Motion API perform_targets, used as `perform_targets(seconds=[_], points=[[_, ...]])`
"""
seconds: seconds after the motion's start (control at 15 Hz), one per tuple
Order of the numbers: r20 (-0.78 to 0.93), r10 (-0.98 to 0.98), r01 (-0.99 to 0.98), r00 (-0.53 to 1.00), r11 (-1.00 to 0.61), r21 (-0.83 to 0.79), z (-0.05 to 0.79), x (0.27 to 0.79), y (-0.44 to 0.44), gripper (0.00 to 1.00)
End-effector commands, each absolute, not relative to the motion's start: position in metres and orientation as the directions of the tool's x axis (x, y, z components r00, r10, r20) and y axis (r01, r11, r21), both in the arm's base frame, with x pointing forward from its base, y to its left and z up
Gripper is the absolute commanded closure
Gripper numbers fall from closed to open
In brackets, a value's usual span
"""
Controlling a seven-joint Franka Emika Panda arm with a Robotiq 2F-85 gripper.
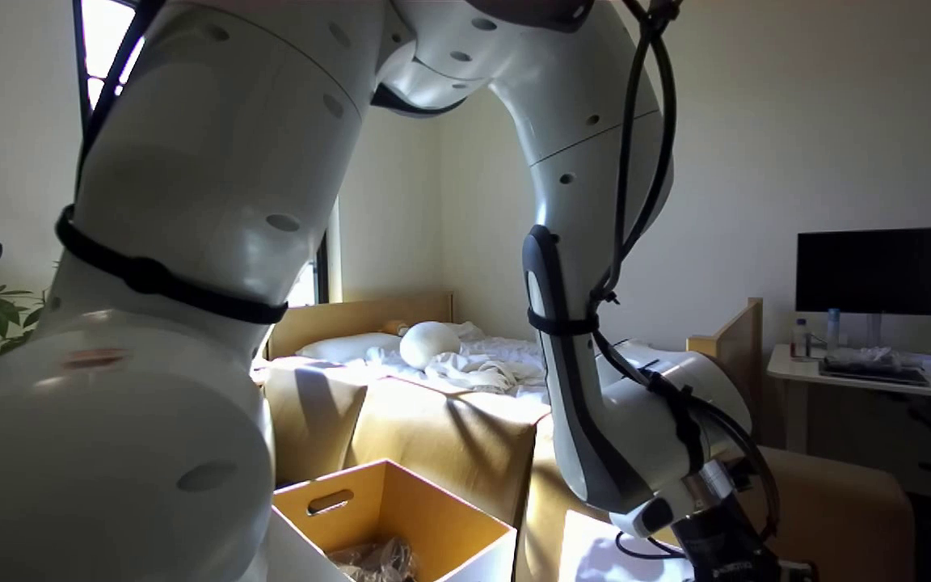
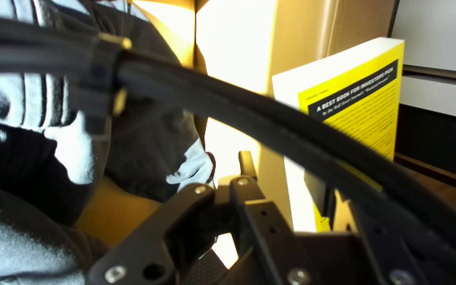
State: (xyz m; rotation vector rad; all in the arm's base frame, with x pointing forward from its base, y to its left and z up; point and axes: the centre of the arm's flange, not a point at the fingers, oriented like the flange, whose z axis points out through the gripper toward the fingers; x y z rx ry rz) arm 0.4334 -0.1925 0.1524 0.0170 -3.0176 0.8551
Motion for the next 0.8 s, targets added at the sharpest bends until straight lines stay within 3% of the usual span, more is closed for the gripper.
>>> perform_targets(seconds=[0.0,0.27,0.53,0.73], points=[[-0.057,0.033,0.061,-0.998,0.798,-0.6,0.159,0.458,-0.204,0.3],[-0.056,0.118,0.127,-0.991,0.766,-0.63,0.134,0.466,-0.223,0.04],[-0.04,0.139,0.133,-0.989,0.767,-0.627,0.091,0.459,-0.213,0.0],[-0.166,0.148,0.222,-0.975,0.695,-0.684,0.063,0.459,-0.214,0.0]])
